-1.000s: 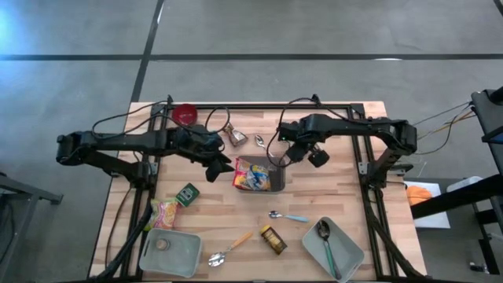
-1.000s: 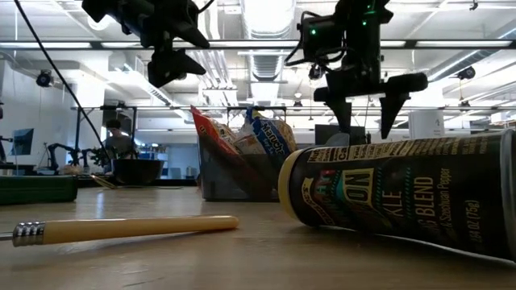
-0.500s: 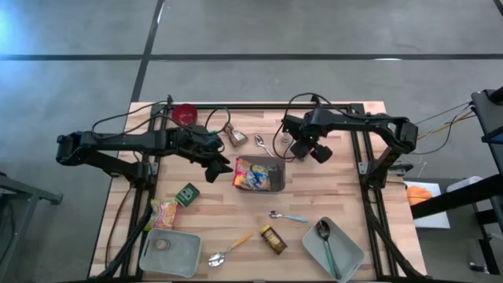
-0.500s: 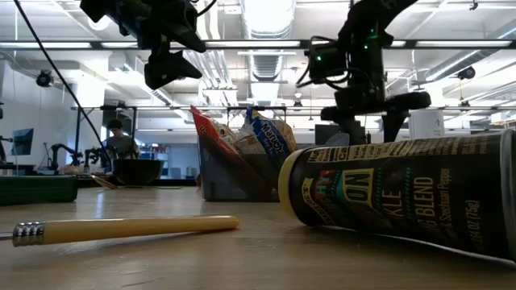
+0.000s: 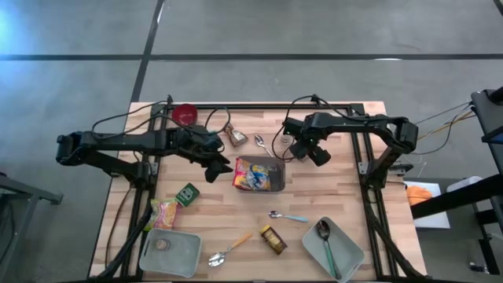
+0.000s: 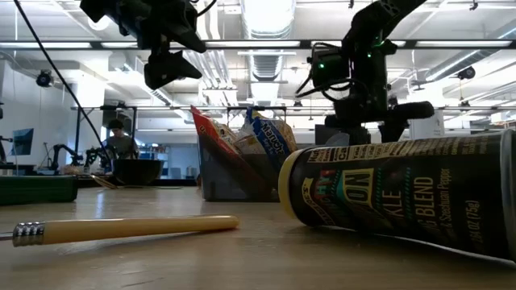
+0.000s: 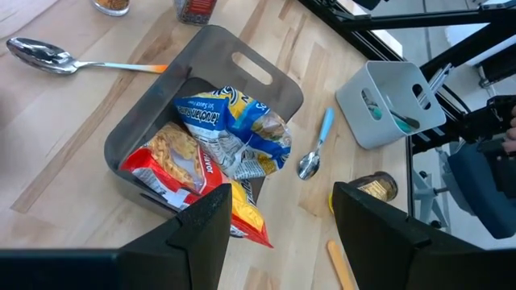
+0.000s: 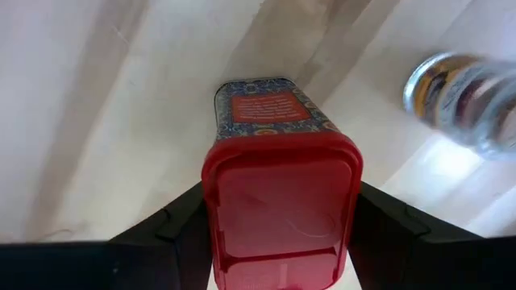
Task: Pick & Place Food Item
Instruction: Put the red spice can into the left grey bin
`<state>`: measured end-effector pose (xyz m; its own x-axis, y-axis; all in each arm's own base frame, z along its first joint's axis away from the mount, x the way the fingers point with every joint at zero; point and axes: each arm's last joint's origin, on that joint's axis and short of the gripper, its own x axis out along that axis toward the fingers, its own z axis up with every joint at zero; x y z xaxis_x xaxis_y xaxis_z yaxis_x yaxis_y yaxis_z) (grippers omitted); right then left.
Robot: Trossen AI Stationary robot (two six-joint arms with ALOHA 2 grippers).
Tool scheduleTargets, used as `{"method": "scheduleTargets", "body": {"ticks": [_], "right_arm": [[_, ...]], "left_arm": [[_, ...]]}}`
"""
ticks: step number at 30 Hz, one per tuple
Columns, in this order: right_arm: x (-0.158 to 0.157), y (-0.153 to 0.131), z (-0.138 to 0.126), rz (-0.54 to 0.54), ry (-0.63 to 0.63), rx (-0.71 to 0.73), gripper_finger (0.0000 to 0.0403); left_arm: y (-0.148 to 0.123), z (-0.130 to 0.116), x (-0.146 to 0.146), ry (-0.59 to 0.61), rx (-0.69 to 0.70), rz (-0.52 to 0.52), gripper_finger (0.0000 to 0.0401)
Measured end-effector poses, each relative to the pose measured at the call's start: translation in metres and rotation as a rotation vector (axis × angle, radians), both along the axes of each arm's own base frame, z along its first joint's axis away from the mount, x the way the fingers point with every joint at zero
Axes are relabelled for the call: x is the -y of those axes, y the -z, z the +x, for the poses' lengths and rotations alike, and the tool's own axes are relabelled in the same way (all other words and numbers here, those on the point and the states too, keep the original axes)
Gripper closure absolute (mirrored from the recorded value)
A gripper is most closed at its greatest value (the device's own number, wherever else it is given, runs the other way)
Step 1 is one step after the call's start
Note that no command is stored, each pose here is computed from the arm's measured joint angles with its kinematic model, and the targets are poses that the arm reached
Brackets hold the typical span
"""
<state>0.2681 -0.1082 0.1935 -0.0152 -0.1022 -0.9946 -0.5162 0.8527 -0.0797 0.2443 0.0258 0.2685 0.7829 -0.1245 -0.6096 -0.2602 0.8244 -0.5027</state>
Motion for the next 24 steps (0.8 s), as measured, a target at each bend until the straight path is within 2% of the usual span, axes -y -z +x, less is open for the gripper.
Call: {"method": "scheduleTargets", "body": {"ticks": [6,10,13,16,20,24], "right_arm": [[-0.001,-0.02,0.004,0.086,0.255,0.02,0.0191],[-0.002,-0.039,0.007,0.127,0.427,0.034,0.0191],[-0.003,-0.055,0.01,0.18,0.577,0.051,0.0191],[-0.004,-0.077,0.014,0.271,0.711,0.102,0.0191],[-0.007,-0.104,0.02,0.371,0.829,0.19,0.0191],[-0.014,-0.127,0.023,0.417,0.9,0.256,0.0191]], "left_arm": [[0.0,0.0,0.0,-0.003,-0.001,0.002,0.0184],[0.0,0.0,-0.002,-0.072,-0.008,0.024,0.0184],[0.0,0.0,-0.004,-0.115,-0.007,0.063,0.0184],[-0.002,0.002,-0.004,-0.109,0.019,0.124,0.0184],[-0.007,0.006,-0.005,-0.084,0.086,0.185,0.0184],[-0.014,0.01,-0.005,-0.06,0.166,0.232,0.0184]]}}
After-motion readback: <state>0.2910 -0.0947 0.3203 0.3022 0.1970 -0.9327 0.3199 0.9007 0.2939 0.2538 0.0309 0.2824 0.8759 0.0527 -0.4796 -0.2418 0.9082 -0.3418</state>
